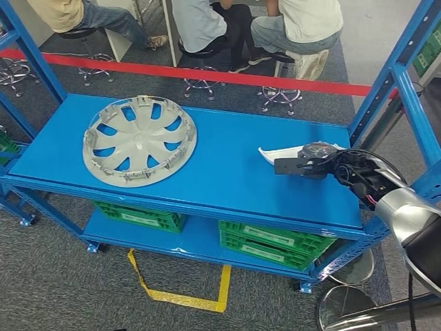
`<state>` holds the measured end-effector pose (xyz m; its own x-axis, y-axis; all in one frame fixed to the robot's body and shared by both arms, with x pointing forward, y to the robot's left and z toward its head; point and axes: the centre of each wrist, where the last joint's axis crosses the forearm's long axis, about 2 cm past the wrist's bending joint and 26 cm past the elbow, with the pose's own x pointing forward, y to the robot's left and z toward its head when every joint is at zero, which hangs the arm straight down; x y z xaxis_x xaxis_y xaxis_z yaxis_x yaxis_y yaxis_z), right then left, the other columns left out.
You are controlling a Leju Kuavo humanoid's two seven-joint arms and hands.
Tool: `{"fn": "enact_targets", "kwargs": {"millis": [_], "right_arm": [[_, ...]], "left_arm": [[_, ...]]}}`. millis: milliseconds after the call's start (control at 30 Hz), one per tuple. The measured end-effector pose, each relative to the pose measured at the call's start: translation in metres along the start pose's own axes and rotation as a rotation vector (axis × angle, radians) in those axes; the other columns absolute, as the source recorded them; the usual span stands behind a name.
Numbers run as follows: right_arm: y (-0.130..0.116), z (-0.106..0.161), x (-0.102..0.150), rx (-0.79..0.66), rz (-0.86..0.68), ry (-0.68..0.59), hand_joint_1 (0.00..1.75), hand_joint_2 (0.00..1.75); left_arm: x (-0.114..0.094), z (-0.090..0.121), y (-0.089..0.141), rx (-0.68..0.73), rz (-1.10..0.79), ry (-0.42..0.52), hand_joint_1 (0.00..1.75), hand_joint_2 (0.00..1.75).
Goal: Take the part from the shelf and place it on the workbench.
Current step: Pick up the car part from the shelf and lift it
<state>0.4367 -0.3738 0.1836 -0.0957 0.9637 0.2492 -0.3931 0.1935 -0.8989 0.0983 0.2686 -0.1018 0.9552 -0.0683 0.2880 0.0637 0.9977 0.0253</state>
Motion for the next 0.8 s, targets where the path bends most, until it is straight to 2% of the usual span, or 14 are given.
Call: {"fn": "enact_targets", "kwargs": {"millis": [233, 333, 433, 600, 800], "right_arm": [[0.000, 0.000, 0.002, -0.009, -0.062, -0.036, 1.75, 1.75], [-0.001, -0.001, 0.004, -0.045, -0.167, -0.092, 1.75, 1.75], [0.000, -0.004, 0.014, -0.102, -0.339, -0.200, 1.75, 1.75], [0.001, -0.016, 0.051, -0.169, -0.584, -0.406, 1.75, 1.75], [-0.002, -0.029, 0.121, -0.180, -0.775, -0.692, 1.75, 1.75]], "left_arm": [[0.000, 0.000, 0.000, 0.002, 0.000, 0.000, 0.00, 0.00], [0.000, 0.000, 0.000, 0.006, -0.002, 0.000, 0.00, 0.00], [0.002, 0.000, -0.001, 0.008, -0.011, 0.001, 0.00, 0.00], [0.010, 0.000, -0.002, 0.011, -0.022, -0.006, 0.00, 0.00], [0.021, -0.001, -0.003, 0.010, -0.037, -0.026, 0.00, 0.00]]}}
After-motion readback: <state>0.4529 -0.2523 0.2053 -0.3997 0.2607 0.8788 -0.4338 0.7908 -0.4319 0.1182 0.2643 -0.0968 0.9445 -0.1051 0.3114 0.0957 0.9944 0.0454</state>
